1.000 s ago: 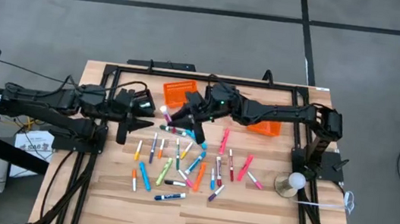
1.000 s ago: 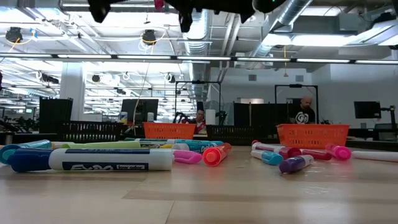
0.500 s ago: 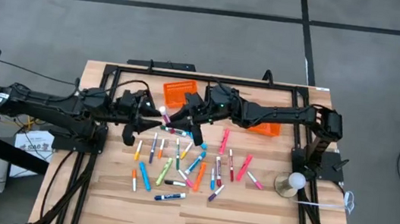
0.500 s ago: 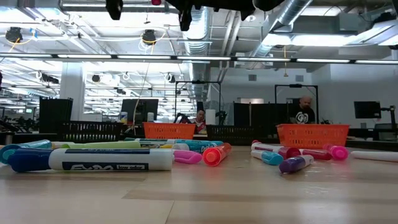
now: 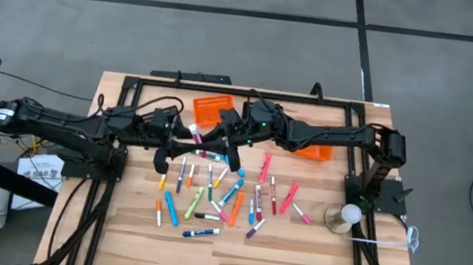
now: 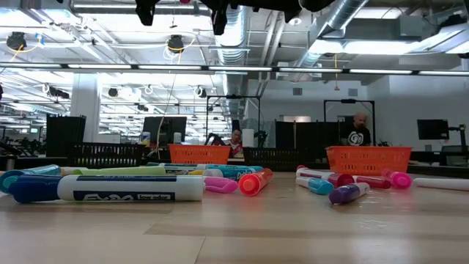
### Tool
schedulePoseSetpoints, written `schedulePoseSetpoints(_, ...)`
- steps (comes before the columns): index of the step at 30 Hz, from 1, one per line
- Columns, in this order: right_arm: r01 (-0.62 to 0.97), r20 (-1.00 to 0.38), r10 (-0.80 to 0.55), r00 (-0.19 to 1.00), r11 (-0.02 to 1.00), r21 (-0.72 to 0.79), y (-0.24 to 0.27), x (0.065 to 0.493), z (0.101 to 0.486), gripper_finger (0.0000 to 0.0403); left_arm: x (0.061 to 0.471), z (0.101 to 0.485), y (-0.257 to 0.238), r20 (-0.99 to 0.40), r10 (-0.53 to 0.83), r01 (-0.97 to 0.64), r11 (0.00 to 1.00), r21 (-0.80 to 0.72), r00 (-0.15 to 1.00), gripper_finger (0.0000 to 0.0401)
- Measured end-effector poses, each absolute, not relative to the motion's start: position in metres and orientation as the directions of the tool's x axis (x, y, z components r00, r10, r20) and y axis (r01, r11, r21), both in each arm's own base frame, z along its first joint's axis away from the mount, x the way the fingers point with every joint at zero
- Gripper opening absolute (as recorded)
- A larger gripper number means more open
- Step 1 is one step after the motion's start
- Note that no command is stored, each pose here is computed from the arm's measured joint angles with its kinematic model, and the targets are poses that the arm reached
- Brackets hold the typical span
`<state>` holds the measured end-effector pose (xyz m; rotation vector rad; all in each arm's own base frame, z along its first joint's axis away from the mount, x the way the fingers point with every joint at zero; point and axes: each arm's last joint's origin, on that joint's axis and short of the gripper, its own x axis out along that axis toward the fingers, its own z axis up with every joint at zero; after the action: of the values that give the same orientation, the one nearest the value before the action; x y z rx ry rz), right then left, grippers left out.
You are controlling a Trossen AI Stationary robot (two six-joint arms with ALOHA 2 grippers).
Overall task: Pick & Place Markers
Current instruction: Put the large pink marker pen into the left black bin
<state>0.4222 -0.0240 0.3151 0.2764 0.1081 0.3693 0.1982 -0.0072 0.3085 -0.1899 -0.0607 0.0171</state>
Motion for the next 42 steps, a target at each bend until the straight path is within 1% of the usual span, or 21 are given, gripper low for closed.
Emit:
schedulePoseSetpoints(7,-0.336,-0.047,0.363,0.931,0.898,0.284,-0.024,0.422,0.317,0.0063,0.198,0.314,-0.007,0.119,0.032,-0.008,0.981,-0.193,0.992,0.0155)
schedulePoseSetpoints(11,-0.31,-0.099,0.354,0.93,0.9,0.306,-0.023,0.425,0.306,0.0063,0.197,0.32,-0.006,0.173,0.051,-0.016,0.98,-0.198,0.984,0.0155)
schedulePoseSetpoints(15,-0.319,-0.083,0.357,0.93,0.9,0.297,-0.021,0.423,0.311,0.0063,0.197,0.322,-0.006,0.195,0.052,-0.013,0.98,-0.198,0.979,0.0155)
schedulePoseSetpoints(23,-0.318,-0.089,0.357,0.93,0.901,0.294,-0.021,0.424,0.309,0.0063,0.199,0.319,-0.006,0.17,0.047,-0.013,0.98,-0.2,0.984,0.0155)
schedulePoseSetpoints(29,-0.316,-0.083,0.353,0.932,0.903,0.29,-0.024,0.423,0.31,0.0063,0.199,0.318,-0.01,0.163,0.015,0.019,0.979,-0.202,0.987,0.0155)
schedulePoseSetpoints(31,-0.318,-0.073,0.351,0.934,0.904,0.285,-0.024,0.423,0.311,0.0063,0.199,0.316,-0.011,0.14,0.009,0.019,0.979,-0.201,0.99,0.0155)
schedulePoseSetpoints(33,-0.317,-0.066,0.348,0.935,0.905,0.282,-0.025,0.423,0.312,0.0063,0.2,0.314,-0.011,0.122,0.01,0.015,0.979,-0.201,0.993,0.0155)
schedulePoseSetpoints(39,-0.315,-0.06,0.345,0.937,0.905,0.286,-0.027,0.423,0.313,0.0063,0.2,0.314,-0.01,0.125,0.037,-0.011,0.979,-0.205,0.991,0.0155)
schedulePoseSetpoints(42,-0.315,-0.06,0.345,0.937,0.905,0.286,-0.027,0.423,0.313,0.0063,0.2,0.314,-0.01,0.125,0.041,-0.014,0.978,-0.209,0.991,0.0148)
